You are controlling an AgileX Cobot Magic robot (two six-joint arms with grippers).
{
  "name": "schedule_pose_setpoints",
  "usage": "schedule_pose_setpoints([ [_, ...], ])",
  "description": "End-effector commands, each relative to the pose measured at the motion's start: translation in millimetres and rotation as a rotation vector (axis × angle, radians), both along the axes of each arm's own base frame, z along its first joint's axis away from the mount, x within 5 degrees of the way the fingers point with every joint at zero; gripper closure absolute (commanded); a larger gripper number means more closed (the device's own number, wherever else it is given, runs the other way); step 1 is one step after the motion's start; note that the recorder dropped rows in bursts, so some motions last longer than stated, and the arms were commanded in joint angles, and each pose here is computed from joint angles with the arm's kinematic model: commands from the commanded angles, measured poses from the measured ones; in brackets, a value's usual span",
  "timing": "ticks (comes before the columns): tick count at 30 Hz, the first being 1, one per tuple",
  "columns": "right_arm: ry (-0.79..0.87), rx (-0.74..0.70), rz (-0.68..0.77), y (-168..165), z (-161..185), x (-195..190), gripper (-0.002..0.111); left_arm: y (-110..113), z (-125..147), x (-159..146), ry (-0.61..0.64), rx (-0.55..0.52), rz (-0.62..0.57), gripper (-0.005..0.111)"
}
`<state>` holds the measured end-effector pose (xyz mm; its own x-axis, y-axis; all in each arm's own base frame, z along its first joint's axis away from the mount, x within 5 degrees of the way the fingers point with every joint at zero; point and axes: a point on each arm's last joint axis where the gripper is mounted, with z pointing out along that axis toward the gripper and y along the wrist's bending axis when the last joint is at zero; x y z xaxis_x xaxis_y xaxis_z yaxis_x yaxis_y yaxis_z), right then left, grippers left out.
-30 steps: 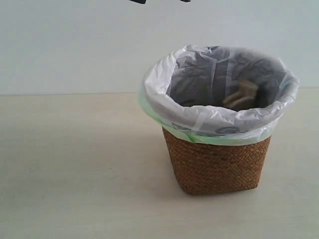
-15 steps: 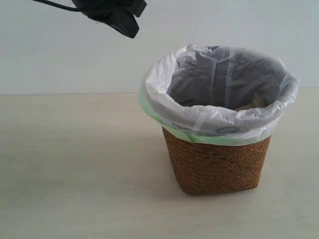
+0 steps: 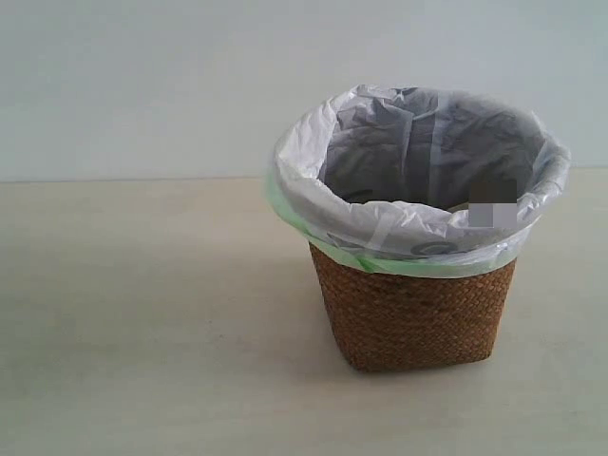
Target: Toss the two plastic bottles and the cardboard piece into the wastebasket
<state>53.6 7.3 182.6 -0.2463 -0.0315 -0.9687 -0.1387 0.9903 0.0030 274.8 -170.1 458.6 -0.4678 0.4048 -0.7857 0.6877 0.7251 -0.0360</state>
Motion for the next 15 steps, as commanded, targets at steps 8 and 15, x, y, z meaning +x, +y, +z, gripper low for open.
schedule_pose_setpoints([
  [8, -0.018, -0.010, 0.002, 0, 2, 0, 0.106, 58, 13, -102, -0.310, -0.246, 0.100, 0.103],
  [15, -0.018, -0.010, 0.002, 0, 2, 0, 0.106, 85, -21, -149, -0.357, -0.316, 0.126, 0.103],
])
